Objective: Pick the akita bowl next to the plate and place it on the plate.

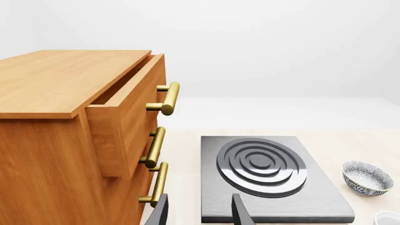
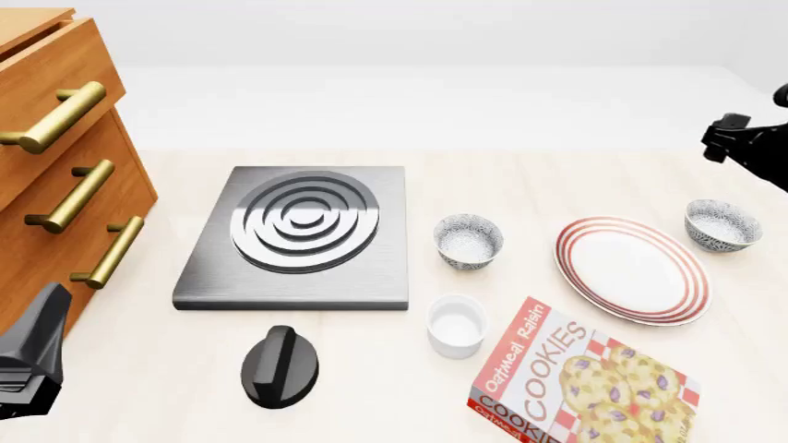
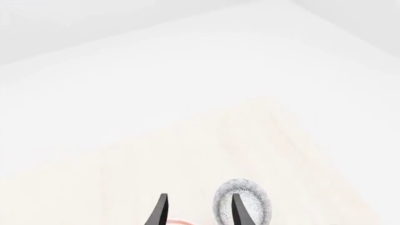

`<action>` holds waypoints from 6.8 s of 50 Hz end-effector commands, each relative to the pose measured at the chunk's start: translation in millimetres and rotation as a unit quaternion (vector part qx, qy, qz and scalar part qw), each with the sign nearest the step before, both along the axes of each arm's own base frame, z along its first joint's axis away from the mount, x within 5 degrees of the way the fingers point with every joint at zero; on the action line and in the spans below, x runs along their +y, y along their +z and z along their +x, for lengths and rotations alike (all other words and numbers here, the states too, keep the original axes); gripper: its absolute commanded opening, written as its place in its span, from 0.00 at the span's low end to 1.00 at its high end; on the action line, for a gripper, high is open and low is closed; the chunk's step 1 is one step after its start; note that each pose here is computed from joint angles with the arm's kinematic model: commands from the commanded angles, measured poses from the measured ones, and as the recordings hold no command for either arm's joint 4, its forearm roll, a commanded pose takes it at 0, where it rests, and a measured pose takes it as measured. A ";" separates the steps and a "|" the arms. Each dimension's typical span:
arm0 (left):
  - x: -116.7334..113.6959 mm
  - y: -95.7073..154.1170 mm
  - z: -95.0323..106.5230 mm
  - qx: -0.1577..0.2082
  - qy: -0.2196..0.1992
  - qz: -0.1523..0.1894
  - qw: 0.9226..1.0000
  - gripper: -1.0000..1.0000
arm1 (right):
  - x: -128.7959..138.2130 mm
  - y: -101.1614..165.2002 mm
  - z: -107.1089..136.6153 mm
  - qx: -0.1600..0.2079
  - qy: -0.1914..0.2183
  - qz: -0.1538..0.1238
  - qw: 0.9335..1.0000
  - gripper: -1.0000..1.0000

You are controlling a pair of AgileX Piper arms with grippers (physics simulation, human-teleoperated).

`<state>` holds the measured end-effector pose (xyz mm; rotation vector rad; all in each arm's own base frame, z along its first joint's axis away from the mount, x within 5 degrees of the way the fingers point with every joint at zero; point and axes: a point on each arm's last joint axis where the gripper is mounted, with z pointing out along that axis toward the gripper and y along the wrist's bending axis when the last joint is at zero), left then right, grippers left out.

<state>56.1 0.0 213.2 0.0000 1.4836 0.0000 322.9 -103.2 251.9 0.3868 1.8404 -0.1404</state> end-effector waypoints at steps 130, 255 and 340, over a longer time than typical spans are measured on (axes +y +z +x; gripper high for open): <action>0.0 0.0 0.0 0.000 0.000 0.000 1.000 1.00 | -113.8 -78.5 44.9 0.074 -0.134 0.092 0.984 1.00; 0.0 0.0 0.0 0.000 0.000 0.000 1.000 1.00 | -105.8 -124.7 41.4 0.119 -0.139 0.128 0.975 0.00; 0.0 0.0 0.0 0.000 0.000 0.000 1.000 1.00 | -3.5 -45.6 1.0 0.072 -0.060 0.152 0.984 0.00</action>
